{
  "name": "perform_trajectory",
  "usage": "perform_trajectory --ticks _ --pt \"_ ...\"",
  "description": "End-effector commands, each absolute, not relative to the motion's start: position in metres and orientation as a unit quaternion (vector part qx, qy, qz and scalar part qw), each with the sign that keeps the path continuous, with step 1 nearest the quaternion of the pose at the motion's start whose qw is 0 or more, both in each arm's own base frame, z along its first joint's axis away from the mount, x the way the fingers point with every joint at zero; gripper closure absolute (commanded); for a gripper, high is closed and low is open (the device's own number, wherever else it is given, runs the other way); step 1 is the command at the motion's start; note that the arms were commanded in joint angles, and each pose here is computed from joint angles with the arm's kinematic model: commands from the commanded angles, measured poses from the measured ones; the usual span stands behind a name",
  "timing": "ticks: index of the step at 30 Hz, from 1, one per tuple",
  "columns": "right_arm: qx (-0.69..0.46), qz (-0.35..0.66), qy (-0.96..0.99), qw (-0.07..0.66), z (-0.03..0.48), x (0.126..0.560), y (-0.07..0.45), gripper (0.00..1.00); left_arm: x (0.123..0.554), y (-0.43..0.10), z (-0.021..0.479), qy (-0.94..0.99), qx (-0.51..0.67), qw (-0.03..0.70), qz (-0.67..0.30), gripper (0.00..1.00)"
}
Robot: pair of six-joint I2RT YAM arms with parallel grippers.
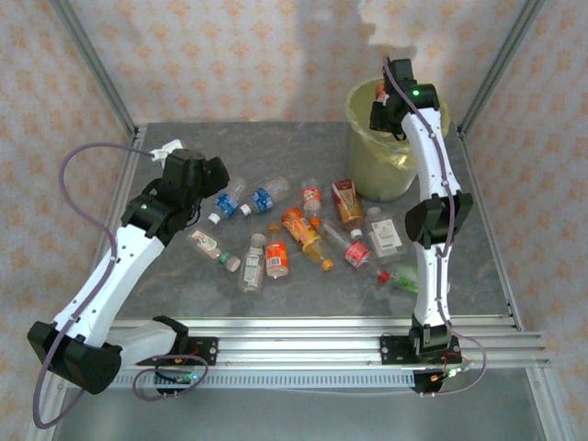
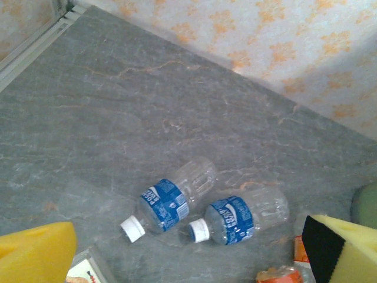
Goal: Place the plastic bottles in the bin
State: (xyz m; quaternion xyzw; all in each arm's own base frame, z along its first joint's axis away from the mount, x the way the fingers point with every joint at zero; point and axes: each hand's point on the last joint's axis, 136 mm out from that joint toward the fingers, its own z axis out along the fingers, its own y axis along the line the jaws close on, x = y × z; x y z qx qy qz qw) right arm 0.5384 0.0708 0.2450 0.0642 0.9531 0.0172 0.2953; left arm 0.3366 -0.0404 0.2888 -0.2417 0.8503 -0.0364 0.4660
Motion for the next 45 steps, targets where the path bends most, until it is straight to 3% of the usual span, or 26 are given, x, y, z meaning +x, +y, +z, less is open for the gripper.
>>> perform_trajectory --ticks 1,19,29,39,42,45 --pt "0.064 -0.002 0.962 0.265 0.226 0.533 0.06 0.8 0.327 -0.029 0.273 0.856 -0.258 0.448 0.0 0.0" --pt "0.067 -0.039 0.963 0.259 0.221 0.532 0.043 0.35 0.31 -0.022 0.224 0.873 -0.298 0.386 0.024 0.0" --pt "0.069 -0.037 0.956 0.284 0.254 0.52 0.039 0.27 0.299 -0.022 0.189 0.888 -0.304 0.343 0.035 0.0" --pt "0.065 -0.003 0.941 0.332 0.306 0.494 0.045 0.1 0.284 -0.022 0.138 0.898 -0.339 0.279 0.031 0.0" --pt "0.068 0.004 0.934 0.351 0.323 0.484 0.044 0.01 0.276 -0.022 0.12 0.896 -0.365 0.253 0.025 0.0" --pt "0.07 0.008 0.927 0.368 0.337 0.473 0.044 0.01 0.269 -0.022 0.1 0.893 -0.39 0.225 0.01 0.0"
